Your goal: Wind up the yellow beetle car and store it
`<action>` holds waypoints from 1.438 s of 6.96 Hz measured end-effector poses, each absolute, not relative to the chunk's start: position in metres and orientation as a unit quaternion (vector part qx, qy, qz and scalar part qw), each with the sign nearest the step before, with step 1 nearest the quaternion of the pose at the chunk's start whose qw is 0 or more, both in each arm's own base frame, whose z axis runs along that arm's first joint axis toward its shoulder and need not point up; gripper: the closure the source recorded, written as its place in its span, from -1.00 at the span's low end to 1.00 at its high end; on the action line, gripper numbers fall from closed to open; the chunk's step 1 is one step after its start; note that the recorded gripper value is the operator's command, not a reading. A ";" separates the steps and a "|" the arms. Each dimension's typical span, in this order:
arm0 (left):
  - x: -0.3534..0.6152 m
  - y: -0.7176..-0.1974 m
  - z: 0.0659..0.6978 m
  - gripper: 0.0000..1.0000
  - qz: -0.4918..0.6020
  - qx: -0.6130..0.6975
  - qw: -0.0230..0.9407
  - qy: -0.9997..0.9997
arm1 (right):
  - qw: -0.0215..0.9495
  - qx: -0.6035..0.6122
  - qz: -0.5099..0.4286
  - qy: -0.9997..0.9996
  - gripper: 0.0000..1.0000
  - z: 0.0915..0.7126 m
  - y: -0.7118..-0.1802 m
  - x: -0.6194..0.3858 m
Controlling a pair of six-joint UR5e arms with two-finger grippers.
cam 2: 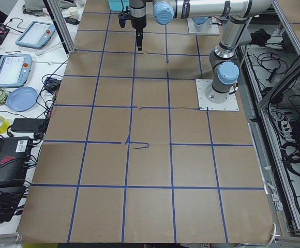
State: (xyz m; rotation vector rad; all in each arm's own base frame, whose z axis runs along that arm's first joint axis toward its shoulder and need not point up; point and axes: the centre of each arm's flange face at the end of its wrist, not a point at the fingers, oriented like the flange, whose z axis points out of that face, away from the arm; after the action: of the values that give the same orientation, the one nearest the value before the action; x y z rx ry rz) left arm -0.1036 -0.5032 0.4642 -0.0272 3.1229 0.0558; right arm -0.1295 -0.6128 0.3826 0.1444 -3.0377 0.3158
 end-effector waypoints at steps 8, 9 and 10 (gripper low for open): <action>-0.101 -0.504 0.465 -1.00 0.017 -0.011 0.010 1.000 | 0.013 0.103 0.073 -0.992 -1.00 0.537 -0.517 0.116; -0.101 -0.504 0.465 -1.00 0.017 -0.011 0.010 1.000 | 0.010 0.073 0.070 -0.995 -1.00 0.539 -0.516 0.118; -0.101 -0.504 0.465 -1.00 0.017 -0.011 0.010 1.000 | 0.006 0.042 0.067 -0.997 -1.00 0.540 -0.514 0.120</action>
State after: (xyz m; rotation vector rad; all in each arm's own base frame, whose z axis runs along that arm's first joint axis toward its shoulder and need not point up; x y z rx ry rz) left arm -0.1006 -0.5038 0.4651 -0.0338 3.1218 0.0533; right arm 0.1204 -0.5141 0.5399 0.1317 -3.1188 0.2110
